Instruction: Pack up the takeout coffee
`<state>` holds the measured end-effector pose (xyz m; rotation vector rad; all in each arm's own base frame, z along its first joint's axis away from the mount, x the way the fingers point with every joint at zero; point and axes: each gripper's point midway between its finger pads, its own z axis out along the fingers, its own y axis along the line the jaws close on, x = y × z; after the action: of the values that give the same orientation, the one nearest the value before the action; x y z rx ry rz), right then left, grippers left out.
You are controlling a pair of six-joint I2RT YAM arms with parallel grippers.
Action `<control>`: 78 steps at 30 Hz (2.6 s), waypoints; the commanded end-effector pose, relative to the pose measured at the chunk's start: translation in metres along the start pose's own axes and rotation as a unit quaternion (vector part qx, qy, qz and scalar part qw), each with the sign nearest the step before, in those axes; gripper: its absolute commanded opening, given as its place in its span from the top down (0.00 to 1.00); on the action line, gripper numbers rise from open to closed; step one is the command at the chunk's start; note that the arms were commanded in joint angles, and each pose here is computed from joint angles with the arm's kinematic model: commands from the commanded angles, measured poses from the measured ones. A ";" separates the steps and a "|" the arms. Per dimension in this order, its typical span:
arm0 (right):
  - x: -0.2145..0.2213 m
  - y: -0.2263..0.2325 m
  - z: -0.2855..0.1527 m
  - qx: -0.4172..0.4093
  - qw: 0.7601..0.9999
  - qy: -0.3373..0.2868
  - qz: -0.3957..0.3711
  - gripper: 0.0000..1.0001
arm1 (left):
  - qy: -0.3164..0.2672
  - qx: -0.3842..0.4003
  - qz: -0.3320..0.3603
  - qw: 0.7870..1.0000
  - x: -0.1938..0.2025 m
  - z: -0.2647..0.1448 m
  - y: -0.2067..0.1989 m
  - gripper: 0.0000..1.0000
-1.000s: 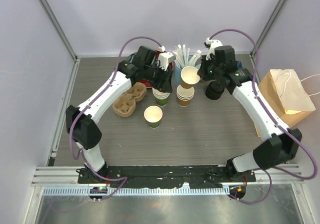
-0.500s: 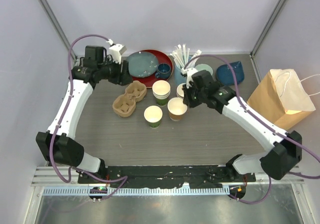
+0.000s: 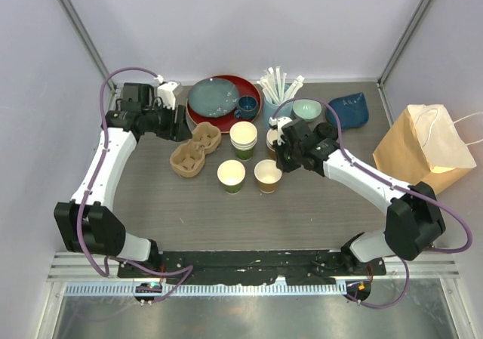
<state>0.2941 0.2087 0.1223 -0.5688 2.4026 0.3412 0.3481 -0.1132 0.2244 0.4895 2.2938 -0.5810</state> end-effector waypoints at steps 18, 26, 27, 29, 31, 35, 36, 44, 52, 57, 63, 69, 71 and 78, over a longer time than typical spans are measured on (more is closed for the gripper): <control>-0.051 -0.004 -0.038 0.018 0.994 -0.111 -0.007 0.41 | -0.045 0.011 0.029 0.999 -0.019 -0.015 -0.007 0.44; -0.105 -0.123 -0.096 0.162 0.965 -0.192 0.077 0.42 | -0.039 0.021 0.029 0.999 -0.015 -0.012 -0.009 0.44; -0.103 -0.141 -0.094 0.176 0.963 -0.185 0.090 0.46 | -0.038 0.022 0.029 0.999 -0.014 -0.011 -0.009 0.44; -0.096 -0.162 -0.075 0.180 0.967 -0.152 0.099 0.47 | -0.036 0.025 0.029 0.999 -0.012 -0.010 -0.009 0.44; -0.093 -0.167 -0.060 0.167 0.974 -0.128 0.090 0.46 | -0.034 0.027 0.029 0.999 -0.012 -0.009 -0.010 0.44; -0.084 -0.169 -0.021 0.127 0.989 -0.063 0.027 0.54 | -0.030 0.030 0.029 0.999 -0.010 -0.008 -0.009 0.44; -0.083 -0.173 -0.018 0.127 0.991 -0.051 -0.003 0.58 | -0.030 0.033 0.028 0.999 -0.010 -0.008 -0.010 0.44; -0.092 -0.188 -0.019 0.077 0.993 -0.056 -0.073 0.64 | -0.025 0.038 0.030 0.999 -0.008 -0.005 -0.010 0.44; -0.066 -0.195 0.005 0.042 0.993 0.010 -0.108 0.62 | -0.023 0.042 0.030 0.998 -0.007 -0.005 -0.011 0.44; -0.059 -0.212 0.016 0.066 0.991 0.045 -0.106 0.62 | -0.022 0.046 0.030 0.998 -0.007 -0.006 -0.013 0.44; -0.058 -0.220 0.013 0.086 0.989 0.057 -0.101 0.62 | -0.020 0.047 0.029 0.998 -0.006 -0.005 -0.012 0.44; -0.060 -0.219 0.010 0.086 0.990 0.052 -0.103 0.61 | -0.018 0.049 0.029 0.998 -0.005 -0.004 -0.012 0.44; -0.056 -0.220 0.013 0.085 0.989 0.058 -0.102 0.61 | -0.019 0.049 0.030 0.998 -0.005 -0.005 -0.013 0.44; -0.041 -0.227 0.024 0.088 0.987 0.094 -0.094 0.66 | -0.019 0.051 0.031 0.998 -0.005 -0.005 -0.014 0.44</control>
<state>0.4354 0.0393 0.1014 -0.7659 2.5024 0.0344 0.3416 -0.1205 0.2265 0.5716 2.2500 -0.6552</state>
